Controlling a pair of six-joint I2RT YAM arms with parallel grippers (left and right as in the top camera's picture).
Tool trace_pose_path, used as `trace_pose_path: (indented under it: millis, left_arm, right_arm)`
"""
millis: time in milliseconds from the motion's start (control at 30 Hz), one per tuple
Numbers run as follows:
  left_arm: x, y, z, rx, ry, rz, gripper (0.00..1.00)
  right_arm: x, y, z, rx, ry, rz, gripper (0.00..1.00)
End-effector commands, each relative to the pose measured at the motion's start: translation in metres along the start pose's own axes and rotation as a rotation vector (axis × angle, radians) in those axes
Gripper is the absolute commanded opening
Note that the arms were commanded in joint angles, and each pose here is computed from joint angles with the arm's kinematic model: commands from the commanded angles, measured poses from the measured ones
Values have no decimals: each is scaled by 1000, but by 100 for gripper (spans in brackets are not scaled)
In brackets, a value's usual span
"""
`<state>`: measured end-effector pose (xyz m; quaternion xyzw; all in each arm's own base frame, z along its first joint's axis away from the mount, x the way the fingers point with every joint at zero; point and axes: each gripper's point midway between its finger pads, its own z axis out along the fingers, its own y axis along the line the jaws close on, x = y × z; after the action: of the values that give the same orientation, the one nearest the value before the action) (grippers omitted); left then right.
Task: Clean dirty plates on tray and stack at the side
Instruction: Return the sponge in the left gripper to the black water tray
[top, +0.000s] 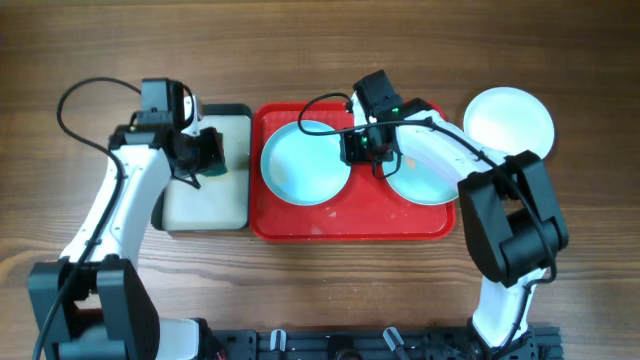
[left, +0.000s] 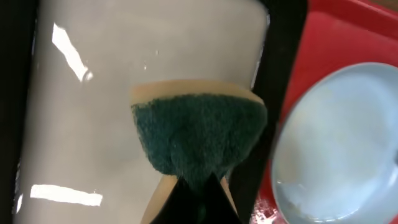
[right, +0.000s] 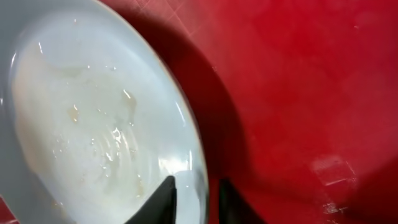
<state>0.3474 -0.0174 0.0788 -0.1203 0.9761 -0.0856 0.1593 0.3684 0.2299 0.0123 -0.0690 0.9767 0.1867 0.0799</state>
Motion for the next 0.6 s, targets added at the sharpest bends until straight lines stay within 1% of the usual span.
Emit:
trace_pose_path:
  millis: [0, 67, 200, 267, 333, 467, 567]
  left_arm:
    - [10, 14, 17, -48, -9, 17, 4]
    - [8, 27, 21, -111, -38, 18, 4]
    - [7, 28, 22, -118, -48, 18, 4]
    - [7, 28, 22, -118, -48, 18, 4]
    - [7, 29, 22, -121, -48, 17, 4]
    - [4, 39, 20, -183, -66, -17, 4]
    - [4, 42, 19, -195, -70, -36, 4]
  right_arm:
    - [1, -1, -1, 39, -21, 6, 20]
    - [0, -2, -1, 41, -24, 6, 20]
    - [-2, -3, -1, 49, -34, 7, 19]
    - [-3, -3, -1, 48, -36, 7, 14]
    - [-3, -2, -1, 47, -38, 10, 12]
    - [-3, -4, 1, 55, -38, 38, 4]
    - [-1, -6, 5, 58, -30, 57, 4]
